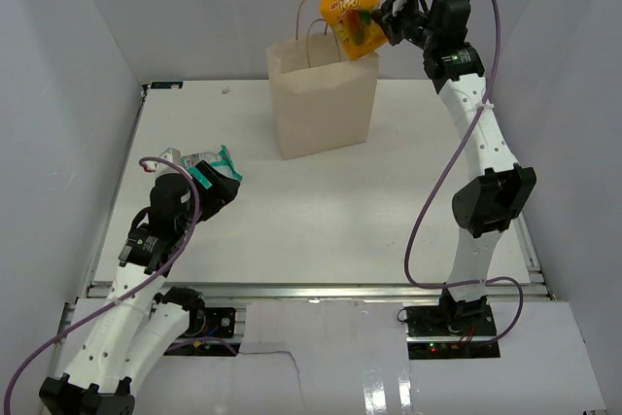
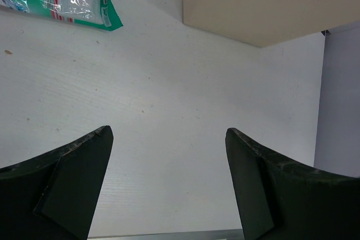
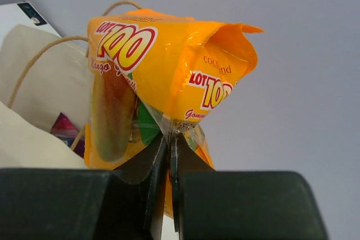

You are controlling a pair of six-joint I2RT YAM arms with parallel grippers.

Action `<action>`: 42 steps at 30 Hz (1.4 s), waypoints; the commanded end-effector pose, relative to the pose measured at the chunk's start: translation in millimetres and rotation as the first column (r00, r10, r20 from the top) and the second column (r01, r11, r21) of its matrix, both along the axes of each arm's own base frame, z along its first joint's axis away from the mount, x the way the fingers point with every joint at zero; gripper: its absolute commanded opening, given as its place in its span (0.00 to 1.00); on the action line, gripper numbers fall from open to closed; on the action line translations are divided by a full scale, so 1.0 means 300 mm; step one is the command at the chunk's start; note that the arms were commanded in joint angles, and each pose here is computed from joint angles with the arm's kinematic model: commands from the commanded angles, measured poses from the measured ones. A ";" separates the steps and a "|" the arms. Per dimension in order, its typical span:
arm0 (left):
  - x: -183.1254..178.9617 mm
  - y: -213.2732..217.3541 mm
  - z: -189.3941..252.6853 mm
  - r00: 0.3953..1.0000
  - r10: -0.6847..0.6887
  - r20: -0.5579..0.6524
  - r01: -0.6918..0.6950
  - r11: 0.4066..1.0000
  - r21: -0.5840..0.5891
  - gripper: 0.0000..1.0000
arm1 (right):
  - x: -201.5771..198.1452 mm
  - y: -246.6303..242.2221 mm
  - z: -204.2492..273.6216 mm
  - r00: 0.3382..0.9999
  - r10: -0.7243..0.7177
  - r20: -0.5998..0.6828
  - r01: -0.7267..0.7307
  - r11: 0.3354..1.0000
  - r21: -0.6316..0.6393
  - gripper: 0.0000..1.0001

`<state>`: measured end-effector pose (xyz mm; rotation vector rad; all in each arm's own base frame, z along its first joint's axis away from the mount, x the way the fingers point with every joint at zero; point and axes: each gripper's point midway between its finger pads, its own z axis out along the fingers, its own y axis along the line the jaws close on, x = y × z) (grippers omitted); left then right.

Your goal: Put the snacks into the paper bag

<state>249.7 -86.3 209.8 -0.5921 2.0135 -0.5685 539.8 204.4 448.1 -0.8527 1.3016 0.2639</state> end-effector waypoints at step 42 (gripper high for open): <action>-0.002 0.006 -0.021 1.000 -0.003 -0.012 0.003 1.000 0.021 0.93 | -0.025 0.163 0.126 0.975 0.035 0.219 -0.046 0.998 0.045 0.33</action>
